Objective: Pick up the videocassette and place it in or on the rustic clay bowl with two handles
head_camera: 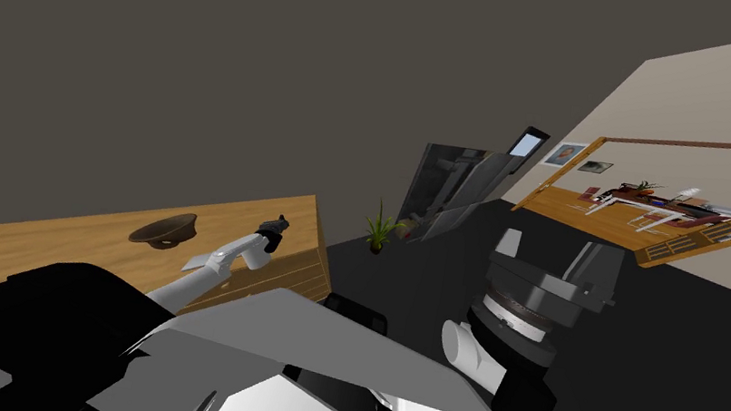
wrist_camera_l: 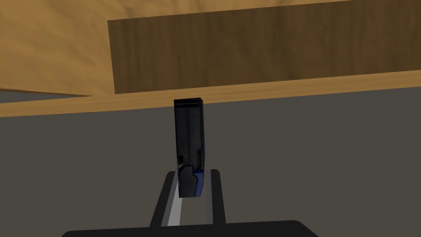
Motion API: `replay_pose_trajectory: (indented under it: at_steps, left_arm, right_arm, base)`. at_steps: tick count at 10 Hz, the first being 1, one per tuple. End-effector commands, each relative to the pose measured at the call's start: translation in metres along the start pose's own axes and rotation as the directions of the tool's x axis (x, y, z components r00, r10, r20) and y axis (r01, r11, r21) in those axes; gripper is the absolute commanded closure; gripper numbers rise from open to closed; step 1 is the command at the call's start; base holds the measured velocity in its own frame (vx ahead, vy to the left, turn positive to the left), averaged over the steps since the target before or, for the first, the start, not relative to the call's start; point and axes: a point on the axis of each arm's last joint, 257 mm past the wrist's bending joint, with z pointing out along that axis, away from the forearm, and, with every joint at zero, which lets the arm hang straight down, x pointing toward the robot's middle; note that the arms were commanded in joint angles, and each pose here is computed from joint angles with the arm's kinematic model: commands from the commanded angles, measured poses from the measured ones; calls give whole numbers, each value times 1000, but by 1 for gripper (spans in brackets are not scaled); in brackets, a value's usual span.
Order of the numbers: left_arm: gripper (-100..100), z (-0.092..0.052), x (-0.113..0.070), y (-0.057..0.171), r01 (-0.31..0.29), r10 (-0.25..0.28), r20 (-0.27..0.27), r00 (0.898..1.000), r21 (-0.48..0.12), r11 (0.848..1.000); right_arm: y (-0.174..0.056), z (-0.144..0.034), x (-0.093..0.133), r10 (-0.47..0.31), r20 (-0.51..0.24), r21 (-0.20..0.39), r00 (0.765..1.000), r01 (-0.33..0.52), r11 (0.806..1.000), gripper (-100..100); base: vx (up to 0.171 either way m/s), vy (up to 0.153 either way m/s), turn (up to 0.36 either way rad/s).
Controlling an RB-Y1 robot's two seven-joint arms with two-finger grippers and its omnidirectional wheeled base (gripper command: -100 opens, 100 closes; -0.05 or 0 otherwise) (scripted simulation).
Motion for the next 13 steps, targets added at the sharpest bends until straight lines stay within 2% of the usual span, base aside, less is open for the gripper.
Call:
replay_pose_trajectory:
  at_steps: [1, 6, 13]
  left_arm:
    - [100, 0, -10, 3, 18, -18, 6, 1000, -1, 1000]
    - [100, 0, -52, 2, 88, -89, 28, 996, 18, 996]
    - [100, -9, -103, -11, 172, -174, 35, 984, 70, 983]
  right_arm:
    - [0, 0, 0, 0, 0, 0, 1000, 0, 1000, 0]
    - [0, 0, 0, 0, 0, 0, 1000, 0, 1000, 0]
    - [0, 0, 0, 0, 0, 0, 1000, 0, 1000, 0]
  base:
    - [-49, 10, -17]
    - [-98, 25, -26]
    - [-100, -1, -33]
